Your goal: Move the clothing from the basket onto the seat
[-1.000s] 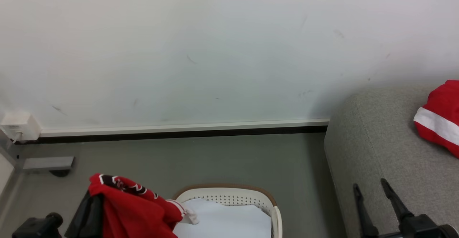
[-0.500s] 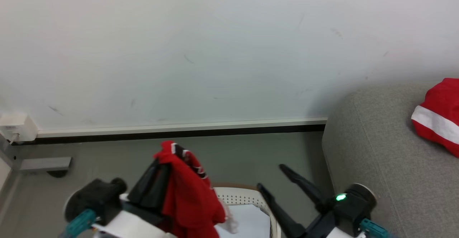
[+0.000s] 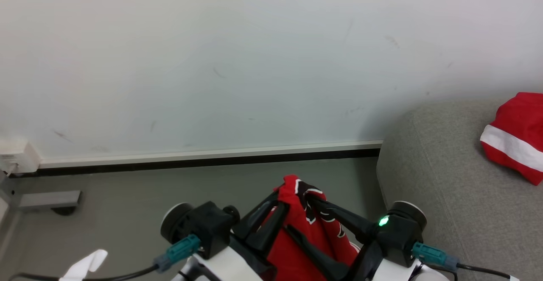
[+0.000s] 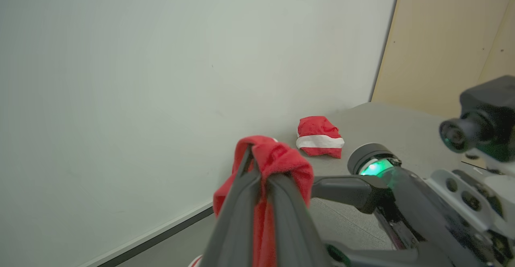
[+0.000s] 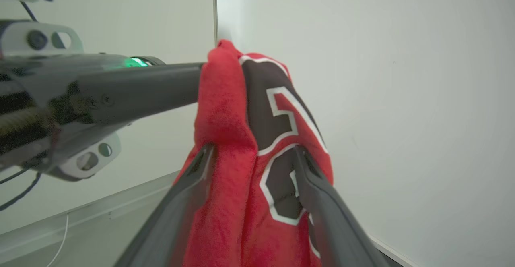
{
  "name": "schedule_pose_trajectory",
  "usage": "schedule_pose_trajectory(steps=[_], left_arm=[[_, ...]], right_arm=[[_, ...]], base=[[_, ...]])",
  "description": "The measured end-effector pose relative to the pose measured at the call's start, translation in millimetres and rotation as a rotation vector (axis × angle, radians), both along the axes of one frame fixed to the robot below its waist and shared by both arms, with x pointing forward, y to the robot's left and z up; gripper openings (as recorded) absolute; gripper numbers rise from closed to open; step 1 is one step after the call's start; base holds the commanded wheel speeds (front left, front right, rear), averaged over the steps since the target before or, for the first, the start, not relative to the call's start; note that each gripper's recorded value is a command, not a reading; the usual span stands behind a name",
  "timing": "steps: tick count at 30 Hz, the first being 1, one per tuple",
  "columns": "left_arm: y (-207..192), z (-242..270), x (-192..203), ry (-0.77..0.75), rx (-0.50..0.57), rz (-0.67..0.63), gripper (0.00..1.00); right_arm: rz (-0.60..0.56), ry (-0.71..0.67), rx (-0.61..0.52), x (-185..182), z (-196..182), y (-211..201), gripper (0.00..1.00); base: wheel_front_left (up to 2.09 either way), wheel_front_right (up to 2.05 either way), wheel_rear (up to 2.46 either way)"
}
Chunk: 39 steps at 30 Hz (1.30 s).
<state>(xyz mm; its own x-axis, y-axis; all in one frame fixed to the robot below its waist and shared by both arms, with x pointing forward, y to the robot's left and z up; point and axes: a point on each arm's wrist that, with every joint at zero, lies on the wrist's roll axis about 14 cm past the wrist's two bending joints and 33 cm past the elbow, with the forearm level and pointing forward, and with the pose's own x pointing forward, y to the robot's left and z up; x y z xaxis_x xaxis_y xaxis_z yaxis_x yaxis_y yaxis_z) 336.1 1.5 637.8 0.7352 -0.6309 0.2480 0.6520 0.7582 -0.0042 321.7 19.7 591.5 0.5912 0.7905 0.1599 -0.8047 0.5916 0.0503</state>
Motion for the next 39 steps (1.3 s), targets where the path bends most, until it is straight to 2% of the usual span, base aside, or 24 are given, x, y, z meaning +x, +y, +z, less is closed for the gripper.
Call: schedule_pose_trajectory(steps=[9, 16, 17, 18, 19, 25, 26, 28, 29, 30, 31, 39], left_arm=[[-26, 5, -18, -0.002, -0.005, -0.105, 0.0], [-41, 11, -35, 0.001, -0.017, -0.193, 0.0], [-42, 11, -36, 0.004, -0.018, -0.197, 0.0], [-43, 10, -37, 0.008, -0.018, -0.204, 0.0], [-44, 9, -38, 0.012, -0.016, -0.209, 0.0], [-47, 8, -38, 0.028, -0.03, -0.219, 0.0], [-46, 8, -37, 0.028, -0.033, -0.217, 0.05], [-44, 8, -34, 0.03, -0.038, -0.203, 0.41], [-42, 7, -31, 0.03, -0.04, -0.193, 0.52], [-41, 5, -29, 0.03, -0.037, -0.183, 0.94], [-39, 4, -26, 0.028, -0.036, -0.173, 1.0], [-43, -24, -12, 0.055, 0.013, -0.165, 1.0]], right_arm=[[-0.075, -0.004, -0.032, 12, -4, -20, 1.0], [-0.059, 0.037, -0.022, 7, -10, -13, 1.0], [-0.056, 0.048, -0.02, 7, -11, -13, 0.88], [-0.054, 0.057, -0.015, 6, -12, -12, 0.35], [-0.053, 0.064, -0.011, 7, -12, -12, 0.02], [-0.062, 0.073, 0.003, 11, -15, -14, 0.0], [-0.064, 0.075, 0.011, 12, -15, -15, 0.0], [-0.073, 0.075, 0.02, 14, -14, -17, 0.0], [-0.079, 0.076, 0.021, 16, -15, -19, 0.0], [-0.086, 0.075, 0.022, 17, -15, -21, 0.0], [-0.095, 0.076, 0.026, 19, -15, -24, 0.0], [-0.215, 0.089, 0.039, 34, -19, -65, 0.0]], base=[[0.0, 0.0, 0.0], [0.0, 0.0, 0.0], [0.0, 0.0, 0.0], [0.0, 0.0, 0.0], [0.0, 0.0, 0.0], [0.0, 0.0, 0.0], [0.0, 0.0, 0.0], [0.0, 0.0, 0.0], [0.0, 0.0, 0.0], [0.0, 0.0, 0.0], [0.0, 0.0, 0.0], [0.0, 0.0, 0.0]])
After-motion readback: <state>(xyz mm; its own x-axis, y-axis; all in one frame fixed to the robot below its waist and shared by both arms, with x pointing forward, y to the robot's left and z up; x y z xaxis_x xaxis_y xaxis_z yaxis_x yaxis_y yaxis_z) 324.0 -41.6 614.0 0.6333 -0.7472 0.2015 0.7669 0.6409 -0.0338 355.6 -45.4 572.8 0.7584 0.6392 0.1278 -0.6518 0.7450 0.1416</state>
